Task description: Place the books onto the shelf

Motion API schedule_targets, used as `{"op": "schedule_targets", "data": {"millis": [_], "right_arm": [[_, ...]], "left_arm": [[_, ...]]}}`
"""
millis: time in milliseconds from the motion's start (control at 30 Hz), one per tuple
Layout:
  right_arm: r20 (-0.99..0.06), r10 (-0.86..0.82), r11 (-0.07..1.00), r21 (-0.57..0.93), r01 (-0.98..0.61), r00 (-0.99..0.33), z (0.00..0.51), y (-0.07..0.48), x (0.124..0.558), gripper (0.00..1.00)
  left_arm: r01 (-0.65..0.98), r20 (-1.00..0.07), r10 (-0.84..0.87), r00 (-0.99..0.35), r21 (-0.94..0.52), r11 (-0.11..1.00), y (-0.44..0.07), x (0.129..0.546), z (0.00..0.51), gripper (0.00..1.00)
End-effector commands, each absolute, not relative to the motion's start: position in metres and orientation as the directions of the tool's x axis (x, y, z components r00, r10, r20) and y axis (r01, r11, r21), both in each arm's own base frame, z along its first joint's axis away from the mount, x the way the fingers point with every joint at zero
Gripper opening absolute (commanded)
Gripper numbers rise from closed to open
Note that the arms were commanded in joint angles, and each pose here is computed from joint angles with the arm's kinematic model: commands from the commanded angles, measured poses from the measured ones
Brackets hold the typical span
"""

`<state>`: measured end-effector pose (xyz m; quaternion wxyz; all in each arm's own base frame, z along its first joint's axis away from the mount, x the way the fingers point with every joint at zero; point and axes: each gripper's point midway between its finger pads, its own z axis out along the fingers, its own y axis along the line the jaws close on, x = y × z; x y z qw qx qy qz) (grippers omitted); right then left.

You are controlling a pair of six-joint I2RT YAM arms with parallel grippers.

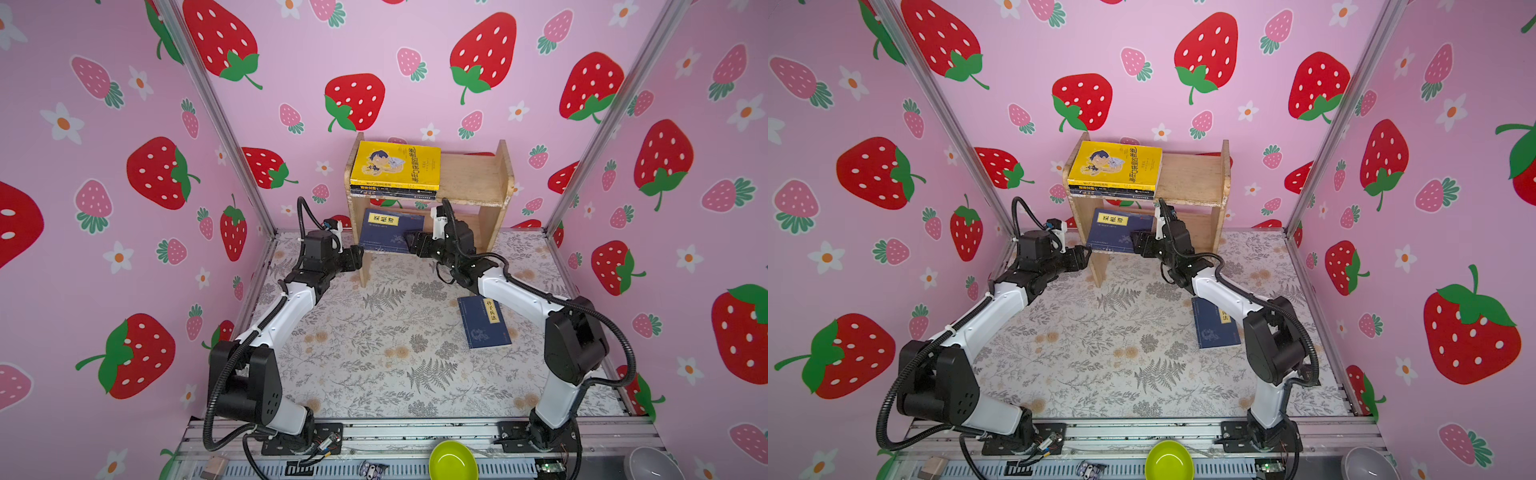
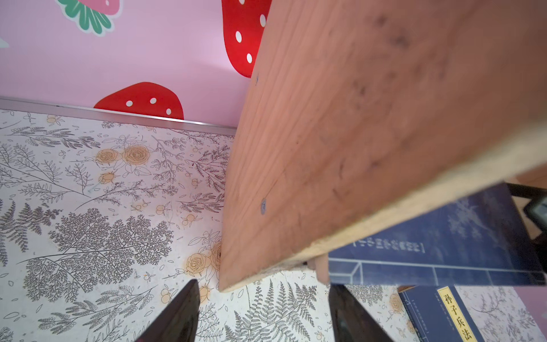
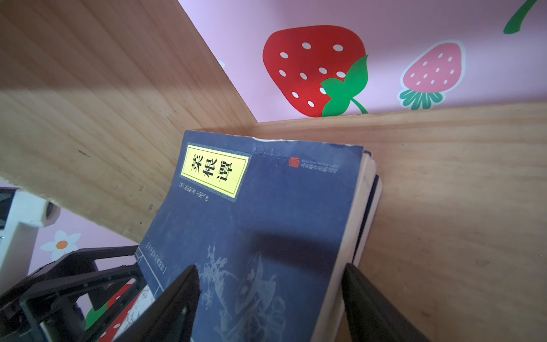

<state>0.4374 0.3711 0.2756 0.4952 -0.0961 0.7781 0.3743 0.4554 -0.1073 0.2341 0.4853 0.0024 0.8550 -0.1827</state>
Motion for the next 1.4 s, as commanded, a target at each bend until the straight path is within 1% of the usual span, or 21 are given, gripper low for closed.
{"op": "schedule_targets", "data": {"millis": [0,200,367,467,567,700,900,1067,1267,1367], "right_arm": [[-0.86,0.216,0.648,0.481,-0.591,-0.463,0.293,0.387,0.436,0.77],[-0.875,0.202,0.648,0.456,-0.61,-0.439,0.302,0.389,0.439,0.78],[-0.892,0.171,0.635,0.424,-0.645,-0.419,0.308,0.39,0.432,0.81],[-0.923,0.126,0.622,0.358,-0.696,-0.363,0.319,0.386,0.421,0.9],[-0.949,0.082,0.64,0.285,-0.714,-0.305,0.322,0.376,0.412,0.96],[-0.965,0.029,0.633,0.219,-0.743,-0.26,0.32,0.367,0.398,0.96],[-0.964,-0.009,0.67,0.192,-0.717,-0.267,0.301,0.354,0.395,0.96],[-0.969,-0.06,0.619,0.151,-0.771,-0.238,0.294,0.356,0.38,0.96],[-0.967,-0.114,0.623,0.108,-0.775,-0.227,0.277,0.352,0.376,0.93],[-0.968,-0.118,0.631,0.101,-0.769,-0.224,0.273,0.353,0.382,0.89]], "left_arm": [[0.183,-0.863,-0.202,-0.462,-0.316,0.931,-0.106,0.463,0.258,0.69],[0.179,-0.854,-0.209,-0.477,-0.327,0.928,-0.107,0.462,0.255,0.68],[0.169,-0.852,-0.218,-0.476,-0.332,0.928,-0.104,0.454,0.254,0.68],[0.169,-0.853,-0.221,-0.472,-0.334,0.927,-0.103,0.448,0.256,0.68],[0.167,-0.852,-0.222,-0.474,-0.335,0.927,-0.103,0.445,0.256,0.68],[0.165,-0.848,-0.226,-0.479,-0.34,0.926,-0.103,0.442,0.254,0.68],[0.185,-0.841,-0.237,-0.486,-0.364,0.913,-0.108,0.444,0.255,0.68],[0.189,-0.837,-0.244,-0.491,-0.375,0.908,-0.112,0.449,0.255,0.68],[0.184,-0.835,-0.251,-0.49,-0.381,0.906,-0.112,0.451,0.255,0.68],[0.182,-0.832,-0.256,-0.492,-0.386,0.904,-0.113,0.452,0.254,0.68]]}}
